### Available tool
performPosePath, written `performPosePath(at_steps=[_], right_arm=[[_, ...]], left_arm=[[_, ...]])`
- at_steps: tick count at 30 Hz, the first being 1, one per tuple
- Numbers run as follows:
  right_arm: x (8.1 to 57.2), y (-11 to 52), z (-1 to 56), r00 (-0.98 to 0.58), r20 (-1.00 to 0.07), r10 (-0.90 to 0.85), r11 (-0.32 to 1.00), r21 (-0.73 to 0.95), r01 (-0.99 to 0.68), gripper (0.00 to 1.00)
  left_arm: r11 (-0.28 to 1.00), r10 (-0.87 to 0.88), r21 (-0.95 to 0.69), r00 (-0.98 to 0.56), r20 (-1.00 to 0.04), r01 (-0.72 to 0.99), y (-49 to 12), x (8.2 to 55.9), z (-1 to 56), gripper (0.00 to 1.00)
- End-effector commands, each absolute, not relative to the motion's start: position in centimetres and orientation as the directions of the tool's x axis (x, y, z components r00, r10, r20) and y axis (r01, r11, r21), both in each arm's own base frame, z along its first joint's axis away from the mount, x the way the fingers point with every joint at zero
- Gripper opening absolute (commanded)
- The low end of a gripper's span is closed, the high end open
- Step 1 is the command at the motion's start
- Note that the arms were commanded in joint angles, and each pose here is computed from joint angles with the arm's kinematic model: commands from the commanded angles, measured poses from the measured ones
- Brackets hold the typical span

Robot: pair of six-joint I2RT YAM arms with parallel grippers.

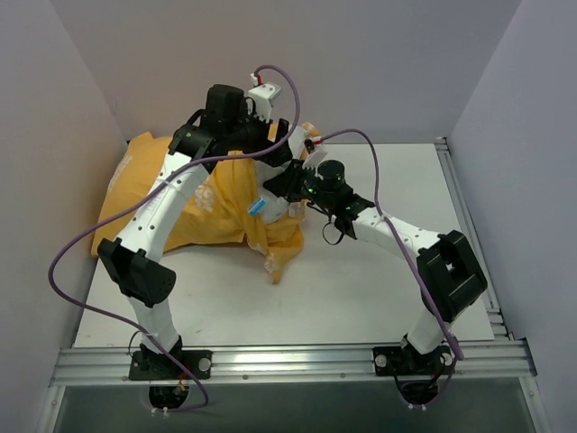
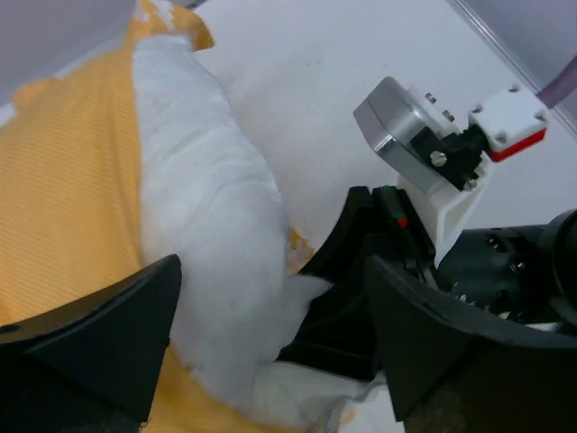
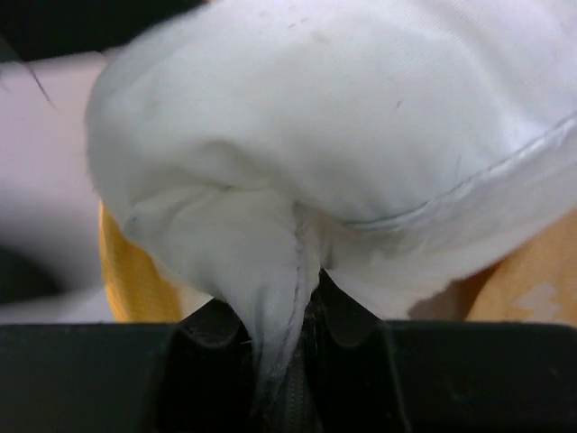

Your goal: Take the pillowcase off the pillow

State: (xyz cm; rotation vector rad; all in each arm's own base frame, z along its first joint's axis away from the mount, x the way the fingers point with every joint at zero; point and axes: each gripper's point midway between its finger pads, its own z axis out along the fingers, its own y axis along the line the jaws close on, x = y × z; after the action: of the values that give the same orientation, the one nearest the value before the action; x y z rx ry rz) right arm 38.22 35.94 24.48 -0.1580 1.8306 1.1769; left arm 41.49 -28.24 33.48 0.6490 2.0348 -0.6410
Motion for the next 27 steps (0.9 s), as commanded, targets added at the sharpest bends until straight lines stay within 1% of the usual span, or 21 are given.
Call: performPosePath(at_steps=[1,2,4,5,6,7,8,9,10,11,13,14,15,16,18,19,21,22,27], right_arm=[[37.8,35.5,23.5,-0.590,-0.723,0.358,0.534,0.677,-0.506,0.00],[37.7,35.3,22.9,-0.596,-0.719,0.356,0.539,0.679,-0.498,0.00],[37.7,35.0,22.3,-0.607,-0.706,0.364,0.540,0.691,-0.480,0.00],[37.6,34.8,21.8,-0.612,-0.698,0.370,0.538,0.699,-0.472,0.00],[37.6,34.6,21.7,-0.620,-0.683,0.386,0.529,0.715,-0.458,0.00],[37.5,34.6,21.6,-0.623,-0.676,0.393,0.522,0.722,-0.454,0.00],[37.5,34.5,21.7,-0.621,-0.673,0.402,0.515,0.727,-0.454,0.00],[37.5,34.4,21.5,-0.627,-0.663,0.409,0.512,0.736,-0.444,0.00],[37.4,34.5,21.4,-0.630,-0.662,0.406,0.509,0.736,-0.446,0.00],[37.4,34.6,21.5,-0.631,-0.661,0.406,0.508,0.737,-0.446,0.00],[37.3,34.7,21.7,-0.635,-0.657,0.407,0.500,0.741,-0.448,0.00],[37.2,34.6,21.7,-0.636,-0.656,0.407,0.500,0.743,-0.446,0.00],[37.1,34.6,21.8,-0.636,-0.655,0.408,0.498,0.744,-0.446,0.00],[37.1,34.5,21.7,-0.638,-0.654,0.407,0.501,0.744,-0.442,0.00],[36.9,34.3,21.7,-0.636,-0.657,0.404,0.507,0.740,-0.442,0.00],[36.9,34.3,21.7,-0.637,-0.658,0.402,0.507,0.739,-0.443,0.00],[36.8,34.3,21.4,-0.642,-0.658,0.395,0.513,0.737,-0.440,0.00],[36.7,34.3,21.4,-0.644,-0.657,0.392,0.512,0.737,-0.440,0.00],[36.6,34.3,21.1,-0.652,-0.649,0.392,0.510,0.743,-0.433,0.00]], left_arm=[[0.620,0.176,-0.153,-0.326,-0.929,0.770,-29.6,39.1,38.9,0.97],[0.614,0.218,-0.145,-0.343,-0.914,0.776,-29.0,38.7,37.9,0.94],[0.610,0.262,-0.128,-0.351,-0.899,0.782,-27.9,38.5,37.1,0.94],[0.593,0.292,-0.146,-0.380,-0.878,0.792,-27.3,37.6,36.4,0.94],[0.585,0.318,-0.121,-0.364,-0.875,0.802,-26.2,37.4,36.4,0.94],[0.582,0.350,-0.125,-0.386,-0.853,0.804,-25.4,36.5,35.8,0.94],[0.587,0.374,-0.109,-0.387,-0.843,0.803,-24.5,36.2,35.5,0.94],[0.585,0.421,-0.056,-0.362,-0.831,0.809,-23.4,35.9,35.2,0.94],[0.611,0.452,-0.031,-0.381,-0.807,0.791,-22.2,35.9,34.4,0.94],[0.678,0.511,0.020,-0.451,-0.732,0.735,-19.9,36.2,31.5,0.94],[0.710,0.560,0.113,-0.459,-0.690,0.695,-17.4,36.1,29.8,0.94],[0.730,0.568,0.144,-0.476,-0.671,0.668,-16.0,36.3,28.7,0.94],[0.754,0.586,0.182,-0.521,-0.621,0.631,-13.8,35.5,26.3,0.94],[0.764,0.590,0.205,-0.533,-0.607,0.612,-12.7,35.4,25.6,0.94],[0.810,0.557,0.249,-0.564,-0.609,0.531,-9.7,35.7,25.2,0.94],[0.817,0.552,0.238,-0.590,-0.590,0.526,-8.9,35.2,24.0,0.94],[0.849,0.504,0.229,-0.601,-0.620,0.476,-7.3,35.4,24.0,0.94],[0.850,0.492,0.201,-0.599,-0.632,0.487,-7.7,35.4,23.1,0.94],[0.864,0.432,0.133,-0.577,-0.693,0.486,-9.2,36.7,22.6,0.94]])
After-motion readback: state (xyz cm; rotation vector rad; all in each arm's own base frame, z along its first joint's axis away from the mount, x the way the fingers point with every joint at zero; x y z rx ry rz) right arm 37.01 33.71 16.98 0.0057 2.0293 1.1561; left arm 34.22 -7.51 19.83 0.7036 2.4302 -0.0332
